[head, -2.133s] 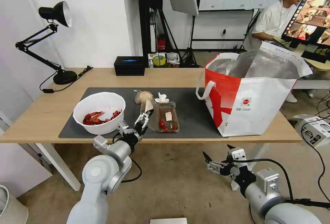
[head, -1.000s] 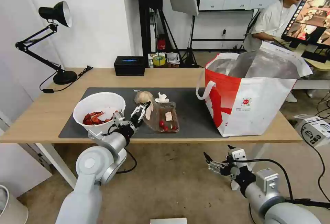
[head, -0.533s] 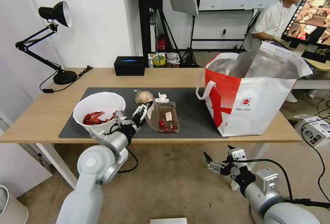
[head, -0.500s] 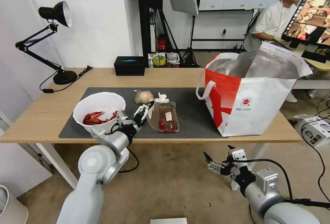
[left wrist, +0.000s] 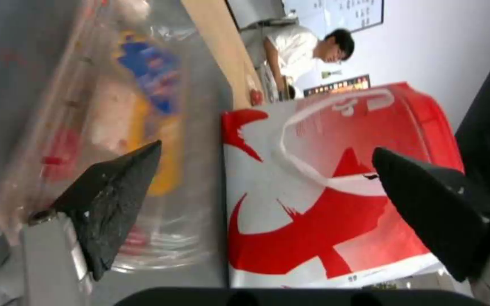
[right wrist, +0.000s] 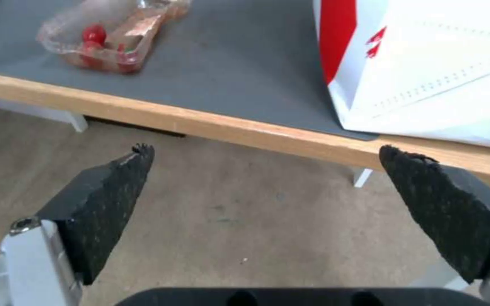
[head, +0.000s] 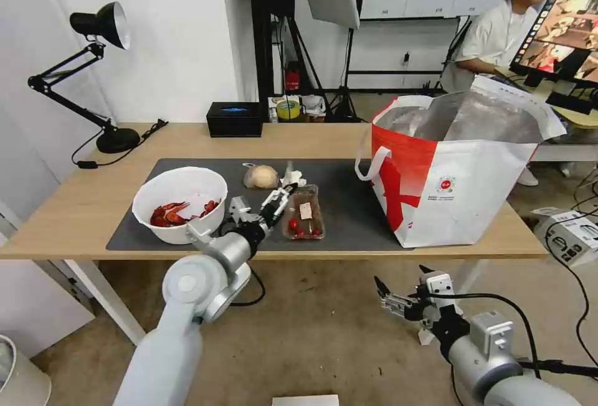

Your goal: Pick up the trash from the table and place it into the takeout bag.

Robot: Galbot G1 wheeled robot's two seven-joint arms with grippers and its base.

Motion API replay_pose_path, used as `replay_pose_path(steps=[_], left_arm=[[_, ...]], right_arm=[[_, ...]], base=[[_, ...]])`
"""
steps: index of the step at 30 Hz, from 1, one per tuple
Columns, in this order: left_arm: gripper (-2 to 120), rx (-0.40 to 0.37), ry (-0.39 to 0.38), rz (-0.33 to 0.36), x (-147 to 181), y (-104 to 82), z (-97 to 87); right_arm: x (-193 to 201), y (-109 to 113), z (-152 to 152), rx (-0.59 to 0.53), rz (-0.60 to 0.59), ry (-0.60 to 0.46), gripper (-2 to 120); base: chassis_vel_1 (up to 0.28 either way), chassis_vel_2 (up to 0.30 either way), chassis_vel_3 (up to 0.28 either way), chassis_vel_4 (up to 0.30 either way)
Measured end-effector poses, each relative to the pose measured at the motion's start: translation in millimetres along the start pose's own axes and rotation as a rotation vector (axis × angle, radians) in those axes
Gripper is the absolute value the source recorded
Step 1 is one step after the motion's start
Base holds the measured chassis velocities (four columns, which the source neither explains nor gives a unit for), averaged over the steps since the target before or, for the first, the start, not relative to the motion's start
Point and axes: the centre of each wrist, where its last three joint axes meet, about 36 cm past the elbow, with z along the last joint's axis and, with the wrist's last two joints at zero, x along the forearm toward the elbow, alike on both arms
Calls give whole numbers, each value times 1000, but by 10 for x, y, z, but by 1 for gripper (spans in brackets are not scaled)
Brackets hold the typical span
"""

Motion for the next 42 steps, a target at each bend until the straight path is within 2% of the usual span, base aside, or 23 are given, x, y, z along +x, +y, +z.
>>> replay_pose_path(steps=[8, 9, 10, 12, 13, 16, 17, 19, 20, 23, 24, 26, 27, 28, 30, 31, 34, 35, 37, 38, 41, 42], left_arm=[[100, -54, 23, 21, -80, -64, 2], [100, -92, 18, 30, -78, -70, -17], [100, -92, 18, 30, -78, -70, -17], [100, -187, -1, 38, -62, -79, -52], [100, -187, -1, 38, -62, -79, -52], [96, -323, -14, 39, -22, -85, -133], [96, -323, -14, 39, -22, -85, -133], [87, -442, -24, 33, -5, -63, -153], [87, -442, -24, 33, -5, -63, -153], [72, -654, -23, 45, 18, -17, -148], [72, -654, -23, 45, 18, -17, -148], [62, -834, -26, 61, 25, 20, -190], [62, -834, -26, 61, 25, 20, -190], [56, -925, -20, 73, 21, 38, -226], [50, -1021, -11, 83, 11, 61, -277], [50, -1021, -11, 83, 11, 61, -277], [32, -1239, 30, 111, -12, 115, -372], [32, -1239, 30, 111, -12, 115, -372], [21, -1348, 71, 120, -56, 178, -389], [21, -1348, 71, 120, -56, 178, -389], [6, -1416, 136, 126, -153, 254, -407], [6, -1416, 136, 126, -153, 254, -407]], right_arm=[[98, 45, -13, -10, 21, -9, 100], [116, 55, -13, -9, 22, -12, 100], [116, 55, -13, -9, 22, -12, 100], [132, 63, -4, -8, 24, -15, 100], [132, 63, -4, -8, 24, -15, 100], [132, 67, -3, -8, 24, -17, 100], [132, 67, -3, -8, 24, -17, 100], [116, 66, 4, -9, 24, -17, 100], [116, 66, 4, -9, 24, -17, 100], [88, 63, 15, -12, 21, -17, 100], [88, 63, 15, -12, 21, -17, 100], [66, 52, 17, -18, 16, -18, 100], [66, 52, 17, -18, 16, -18, 100], [54, 46, 13, -30, 10, -21, 100], [44, 41, 7, -45, 4, -23, 100], [44, 41, 7, -45, 4, -23, 100], [-15, 7, 0, -69, -9, -28, 100], [-15, 7, 0, -69, -9, -28, 100], [-70, -26, -7, -94, -18, -29, 100], [-70, -26, -7, -94, -18, -29, 100], [-125, -58, -27, -164, -45, -27, 100], [-125, -58, -27, -164, -45, -27, 100]], base=[[0, 0, 0, 0], [0, 0, 0, 0], [0, 0, 0, 0], [0, 0, 0, 0], [0, 0, 0, 0], [0, 0, 0, 0], [0, 0, 0, 0], [0, 0, 0, 0], [0, 0, 0, 0], [0, 0, 0, 0], [0, 0, 0, 0], [0, 0, 0, 0], [0, 0, 0, 0], [0, 0, 0, 0], [0, 0, 0, 0], [0, 0, 0, 0], [0, 0, 0, 0], [0, 0, 0, 0], [0, 0, 0, 0], [0, 0, 0, 0], [0, 0, 0, 0], [0, 0, 0, 0]])
